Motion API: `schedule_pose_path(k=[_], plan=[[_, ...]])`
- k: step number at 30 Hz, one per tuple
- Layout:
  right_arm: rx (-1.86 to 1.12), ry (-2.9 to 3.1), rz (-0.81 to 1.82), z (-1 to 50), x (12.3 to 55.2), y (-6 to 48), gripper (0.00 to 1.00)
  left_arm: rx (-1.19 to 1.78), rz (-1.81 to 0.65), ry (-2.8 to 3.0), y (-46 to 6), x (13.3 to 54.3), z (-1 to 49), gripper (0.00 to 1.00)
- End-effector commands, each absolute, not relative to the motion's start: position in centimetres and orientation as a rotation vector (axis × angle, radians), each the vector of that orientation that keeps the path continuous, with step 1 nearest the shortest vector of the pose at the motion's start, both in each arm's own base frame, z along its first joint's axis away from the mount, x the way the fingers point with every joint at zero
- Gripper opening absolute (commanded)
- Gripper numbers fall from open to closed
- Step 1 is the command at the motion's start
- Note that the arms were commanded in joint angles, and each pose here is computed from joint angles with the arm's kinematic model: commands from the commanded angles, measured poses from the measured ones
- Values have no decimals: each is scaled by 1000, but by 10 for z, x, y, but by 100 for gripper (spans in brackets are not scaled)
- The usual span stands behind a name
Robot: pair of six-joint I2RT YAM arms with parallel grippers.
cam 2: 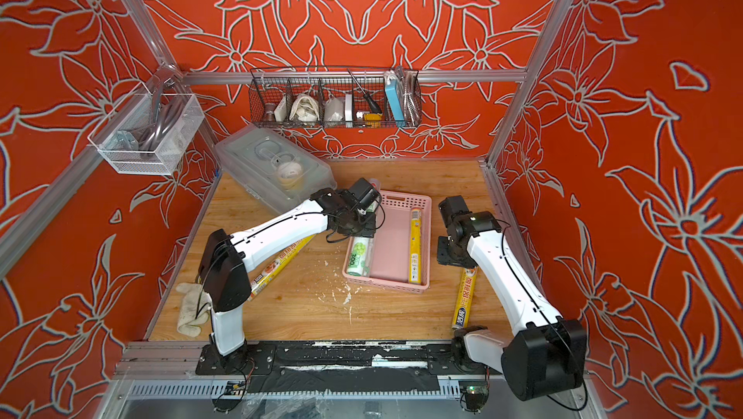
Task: Put the plastic wrap into the basket
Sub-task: Place the plastic wrap in the basket.
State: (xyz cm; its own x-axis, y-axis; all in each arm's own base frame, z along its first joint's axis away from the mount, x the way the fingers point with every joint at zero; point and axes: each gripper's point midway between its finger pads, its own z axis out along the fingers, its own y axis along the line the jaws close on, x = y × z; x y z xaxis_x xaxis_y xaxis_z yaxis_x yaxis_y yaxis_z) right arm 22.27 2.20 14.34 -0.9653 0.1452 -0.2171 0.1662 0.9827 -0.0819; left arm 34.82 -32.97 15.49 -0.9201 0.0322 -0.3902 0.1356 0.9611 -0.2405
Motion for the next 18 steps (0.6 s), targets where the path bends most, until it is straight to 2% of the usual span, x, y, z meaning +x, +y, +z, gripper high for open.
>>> schedule_pose_path(k=[1,18], plan=[[210,2934,-120,148,219,25,49,99,-456,2659,-348,363,171,37],[184,2929,-136,156,218,22,49,90,-437,2717,-366,375,129,37]])
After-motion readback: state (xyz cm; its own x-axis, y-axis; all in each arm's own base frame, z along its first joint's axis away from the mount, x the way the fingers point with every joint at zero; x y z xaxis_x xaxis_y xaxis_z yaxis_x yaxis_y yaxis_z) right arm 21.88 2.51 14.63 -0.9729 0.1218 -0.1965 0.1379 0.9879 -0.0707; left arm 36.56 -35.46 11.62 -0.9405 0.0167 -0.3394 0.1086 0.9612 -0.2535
